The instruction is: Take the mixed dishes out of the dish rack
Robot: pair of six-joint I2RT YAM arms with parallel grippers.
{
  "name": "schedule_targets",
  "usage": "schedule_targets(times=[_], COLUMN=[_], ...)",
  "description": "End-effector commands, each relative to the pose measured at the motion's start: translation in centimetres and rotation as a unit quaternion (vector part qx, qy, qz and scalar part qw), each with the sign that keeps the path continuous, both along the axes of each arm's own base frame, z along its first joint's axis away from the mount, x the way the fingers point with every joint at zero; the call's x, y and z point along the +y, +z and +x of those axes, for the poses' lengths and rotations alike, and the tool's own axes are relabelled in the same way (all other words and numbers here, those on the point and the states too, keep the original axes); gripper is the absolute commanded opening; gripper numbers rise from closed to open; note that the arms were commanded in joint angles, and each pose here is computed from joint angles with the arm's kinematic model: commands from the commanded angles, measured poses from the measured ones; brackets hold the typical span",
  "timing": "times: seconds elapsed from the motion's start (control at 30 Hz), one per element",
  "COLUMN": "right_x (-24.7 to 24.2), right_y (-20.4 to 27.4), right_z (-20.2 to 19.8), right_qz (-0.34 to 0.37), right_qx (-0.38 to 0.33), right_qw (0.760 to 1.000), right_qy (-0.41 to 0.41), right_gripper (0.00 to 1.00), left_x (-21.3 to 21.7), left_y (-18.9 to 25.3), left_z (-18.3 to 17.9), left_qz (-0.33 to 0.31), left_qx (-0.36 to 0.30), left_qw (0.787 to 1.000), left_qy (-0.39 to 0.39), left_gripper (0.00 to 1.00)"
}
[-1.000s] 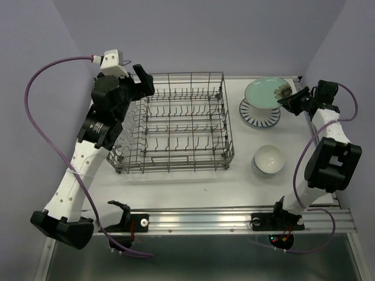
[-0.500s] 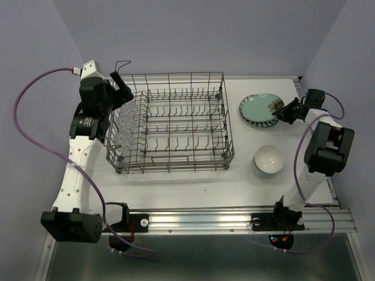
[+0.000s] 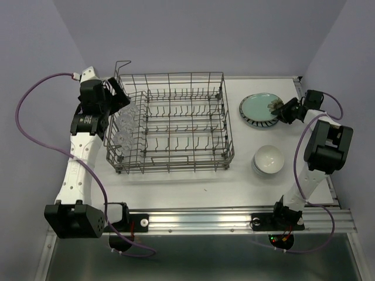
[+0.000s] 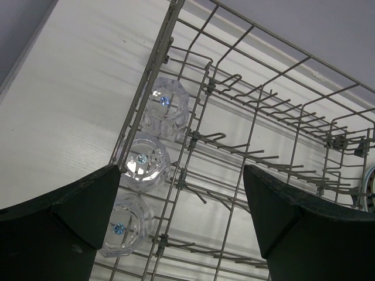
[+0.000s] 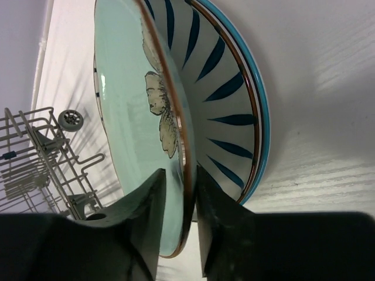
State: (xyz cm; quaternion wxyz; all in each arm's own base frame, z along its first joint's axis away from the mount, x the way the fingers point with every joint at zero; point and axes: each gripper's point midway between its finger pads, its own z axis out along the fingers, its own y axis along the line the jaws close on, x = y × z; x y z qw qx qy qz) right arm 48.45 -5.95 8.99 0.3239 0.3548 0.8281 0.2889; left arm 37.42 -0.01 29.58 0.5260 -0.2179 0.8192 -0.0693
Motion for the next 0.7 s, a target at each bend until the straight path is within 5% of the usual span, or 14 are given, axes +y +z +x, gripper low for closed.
schedule_targets(times=[0.0,0.17,0.3,0.67], right_x=[0.1,-0.3,-0.5,-0.1], right_y=[1.1,1.1,0.7,0.1], right_z=[1.5,1.0,0.2,-0.4], right_qz=[-0.027,-0.063,-0.082,-0.186], right_qx=[-0.031,-0.005,0.022,0.104], right_qw=[0.999,0.998,0.996,0.977], right_qy=[0.011,-0.004,-0.007,-0.007], right_gripper=[0.37,0.63,0.74,0.81], left_x=[0.5,1.1,1.3,1.7], left_y=[3.4,4.8,4.5,3.9], left_z=[-0.6,-1.3,-1.7,-2.2], left_qz=[0.016,0.024,0.028,0.04], left_qx=[-0.046,-0.045,-0.031,-0.017], left_qw=[0.999,0.999,0.999,0.999], left_qy=[0.004,0.019,0.023,0.026], left_gripper=[0.99,0.99,0.99,0.99])
